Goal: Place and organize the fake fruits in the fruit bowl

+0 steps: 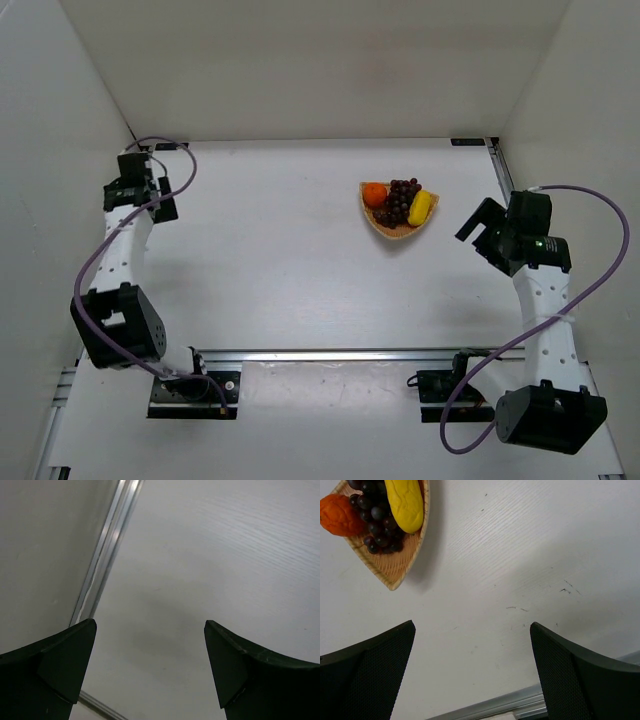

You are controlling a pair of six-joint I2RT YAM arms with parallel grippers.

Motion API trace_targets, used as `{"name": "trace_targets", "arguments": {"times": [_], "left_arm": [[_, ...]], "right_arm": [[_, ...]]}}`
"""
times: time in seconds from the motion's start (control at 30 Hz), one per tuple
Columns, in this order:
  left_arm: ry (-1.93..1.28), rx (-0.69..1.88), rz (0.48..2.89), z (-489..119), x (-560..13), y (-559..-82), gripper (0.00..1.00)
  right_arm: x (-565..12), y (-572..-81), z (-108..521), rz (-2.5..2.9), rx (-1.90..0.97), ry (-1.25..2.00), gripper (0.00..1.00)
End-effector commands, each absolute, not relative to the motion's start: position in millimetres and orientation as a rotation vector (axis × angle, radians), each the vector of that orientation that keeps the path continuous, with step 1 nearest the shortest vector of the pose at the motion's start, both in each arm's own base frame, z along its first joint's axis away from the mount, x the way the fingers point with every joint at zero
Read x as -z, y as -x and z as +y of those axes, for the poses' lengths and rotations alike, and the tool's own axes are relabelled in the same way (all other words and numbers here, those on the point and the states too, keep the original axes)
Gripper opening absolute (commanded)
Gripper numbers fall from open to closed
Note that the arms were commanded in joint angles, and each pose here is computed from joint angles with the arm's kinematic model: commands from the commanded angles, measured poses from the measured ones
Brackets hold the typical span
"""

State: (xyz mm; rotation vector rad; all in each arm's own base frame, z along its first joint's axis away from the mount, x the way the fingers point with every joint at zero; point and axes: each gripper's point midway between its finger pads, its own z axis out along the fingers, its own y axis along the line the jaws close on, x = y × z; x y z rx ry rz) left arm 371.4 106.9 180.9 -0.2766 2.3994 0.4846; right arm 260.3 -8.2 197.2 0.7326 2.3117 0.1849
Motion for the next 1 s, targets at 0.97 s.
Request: {"name": "trace_targets", "arguments": {"times": [0.97], "left_arm": [[0.547, -0.325, 2.377, 116, -170, -315, 1.0]], "right_arm": [[-202, -258, -6, 2.251, -0.222, -0.781, 1.0]]}}
